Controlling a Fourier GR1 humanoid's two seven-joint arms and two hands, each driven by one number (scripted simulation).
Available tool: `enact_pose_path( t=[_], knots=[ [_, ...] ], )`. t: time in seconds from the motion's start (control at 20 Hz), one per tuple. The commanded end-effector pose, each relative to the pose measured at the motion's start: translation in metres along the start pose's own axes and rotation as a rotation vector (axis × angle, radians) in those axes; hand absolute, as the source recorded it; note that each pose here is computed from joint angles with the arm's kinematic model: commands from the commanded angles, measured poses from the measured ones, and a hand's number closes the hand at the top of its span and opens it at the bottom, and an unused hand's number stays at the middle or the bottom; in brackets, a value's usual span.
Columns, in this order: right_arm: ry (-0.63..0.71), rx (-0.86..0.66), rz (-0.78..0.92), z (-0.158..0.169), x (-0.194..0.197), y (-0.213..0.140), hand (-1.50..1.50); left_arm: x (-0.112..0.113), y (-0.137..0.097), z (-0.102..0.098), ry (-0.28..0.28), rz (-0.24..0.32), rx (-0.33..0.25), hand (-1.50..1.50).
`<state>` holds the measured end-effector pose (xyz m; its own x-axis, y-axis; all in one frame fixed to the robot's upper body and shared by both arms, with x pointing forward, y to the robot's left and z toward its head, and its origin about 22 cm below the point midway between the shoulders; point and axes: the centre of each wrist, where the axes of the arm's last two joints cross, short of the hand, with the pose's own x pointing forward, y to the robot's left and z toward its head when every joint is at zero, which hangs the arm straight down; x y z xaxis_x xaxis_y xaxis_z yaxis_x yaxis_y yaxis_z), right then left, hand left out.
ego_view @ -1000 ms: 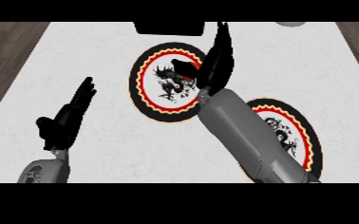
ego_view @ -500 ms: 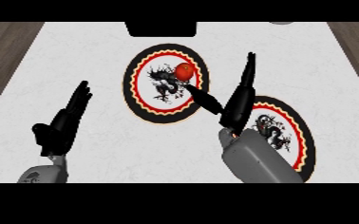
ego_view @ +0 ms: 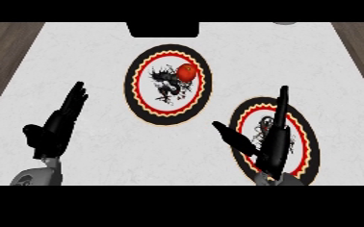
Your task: Pick the tomato from the plate and place it in the plate
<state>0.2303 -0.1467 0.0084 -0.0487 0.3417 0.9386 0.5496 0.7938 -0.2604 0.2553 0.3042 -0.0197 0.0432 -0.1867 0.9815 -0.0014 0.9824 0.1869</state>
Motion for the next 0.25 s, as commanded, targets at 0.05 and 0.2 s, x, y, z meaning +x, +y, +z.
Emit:
enact_pose_path(
  t=[0.05, 0.2],
  knots=[
    [-0.011, 0.039, 0.029, 0.022, -0.028, -0.025, -1.50, -0.007, 0.004, 0.012, -0.012, -0.011, 0.011, 0.00],
    [-0.025, -0.006, 0.017, 0.021, -0.044, -0.029, -1.50, 0.000, -0.005, 0.008, 0.001, 0.008, 0.004, 0.00]
  ],
)
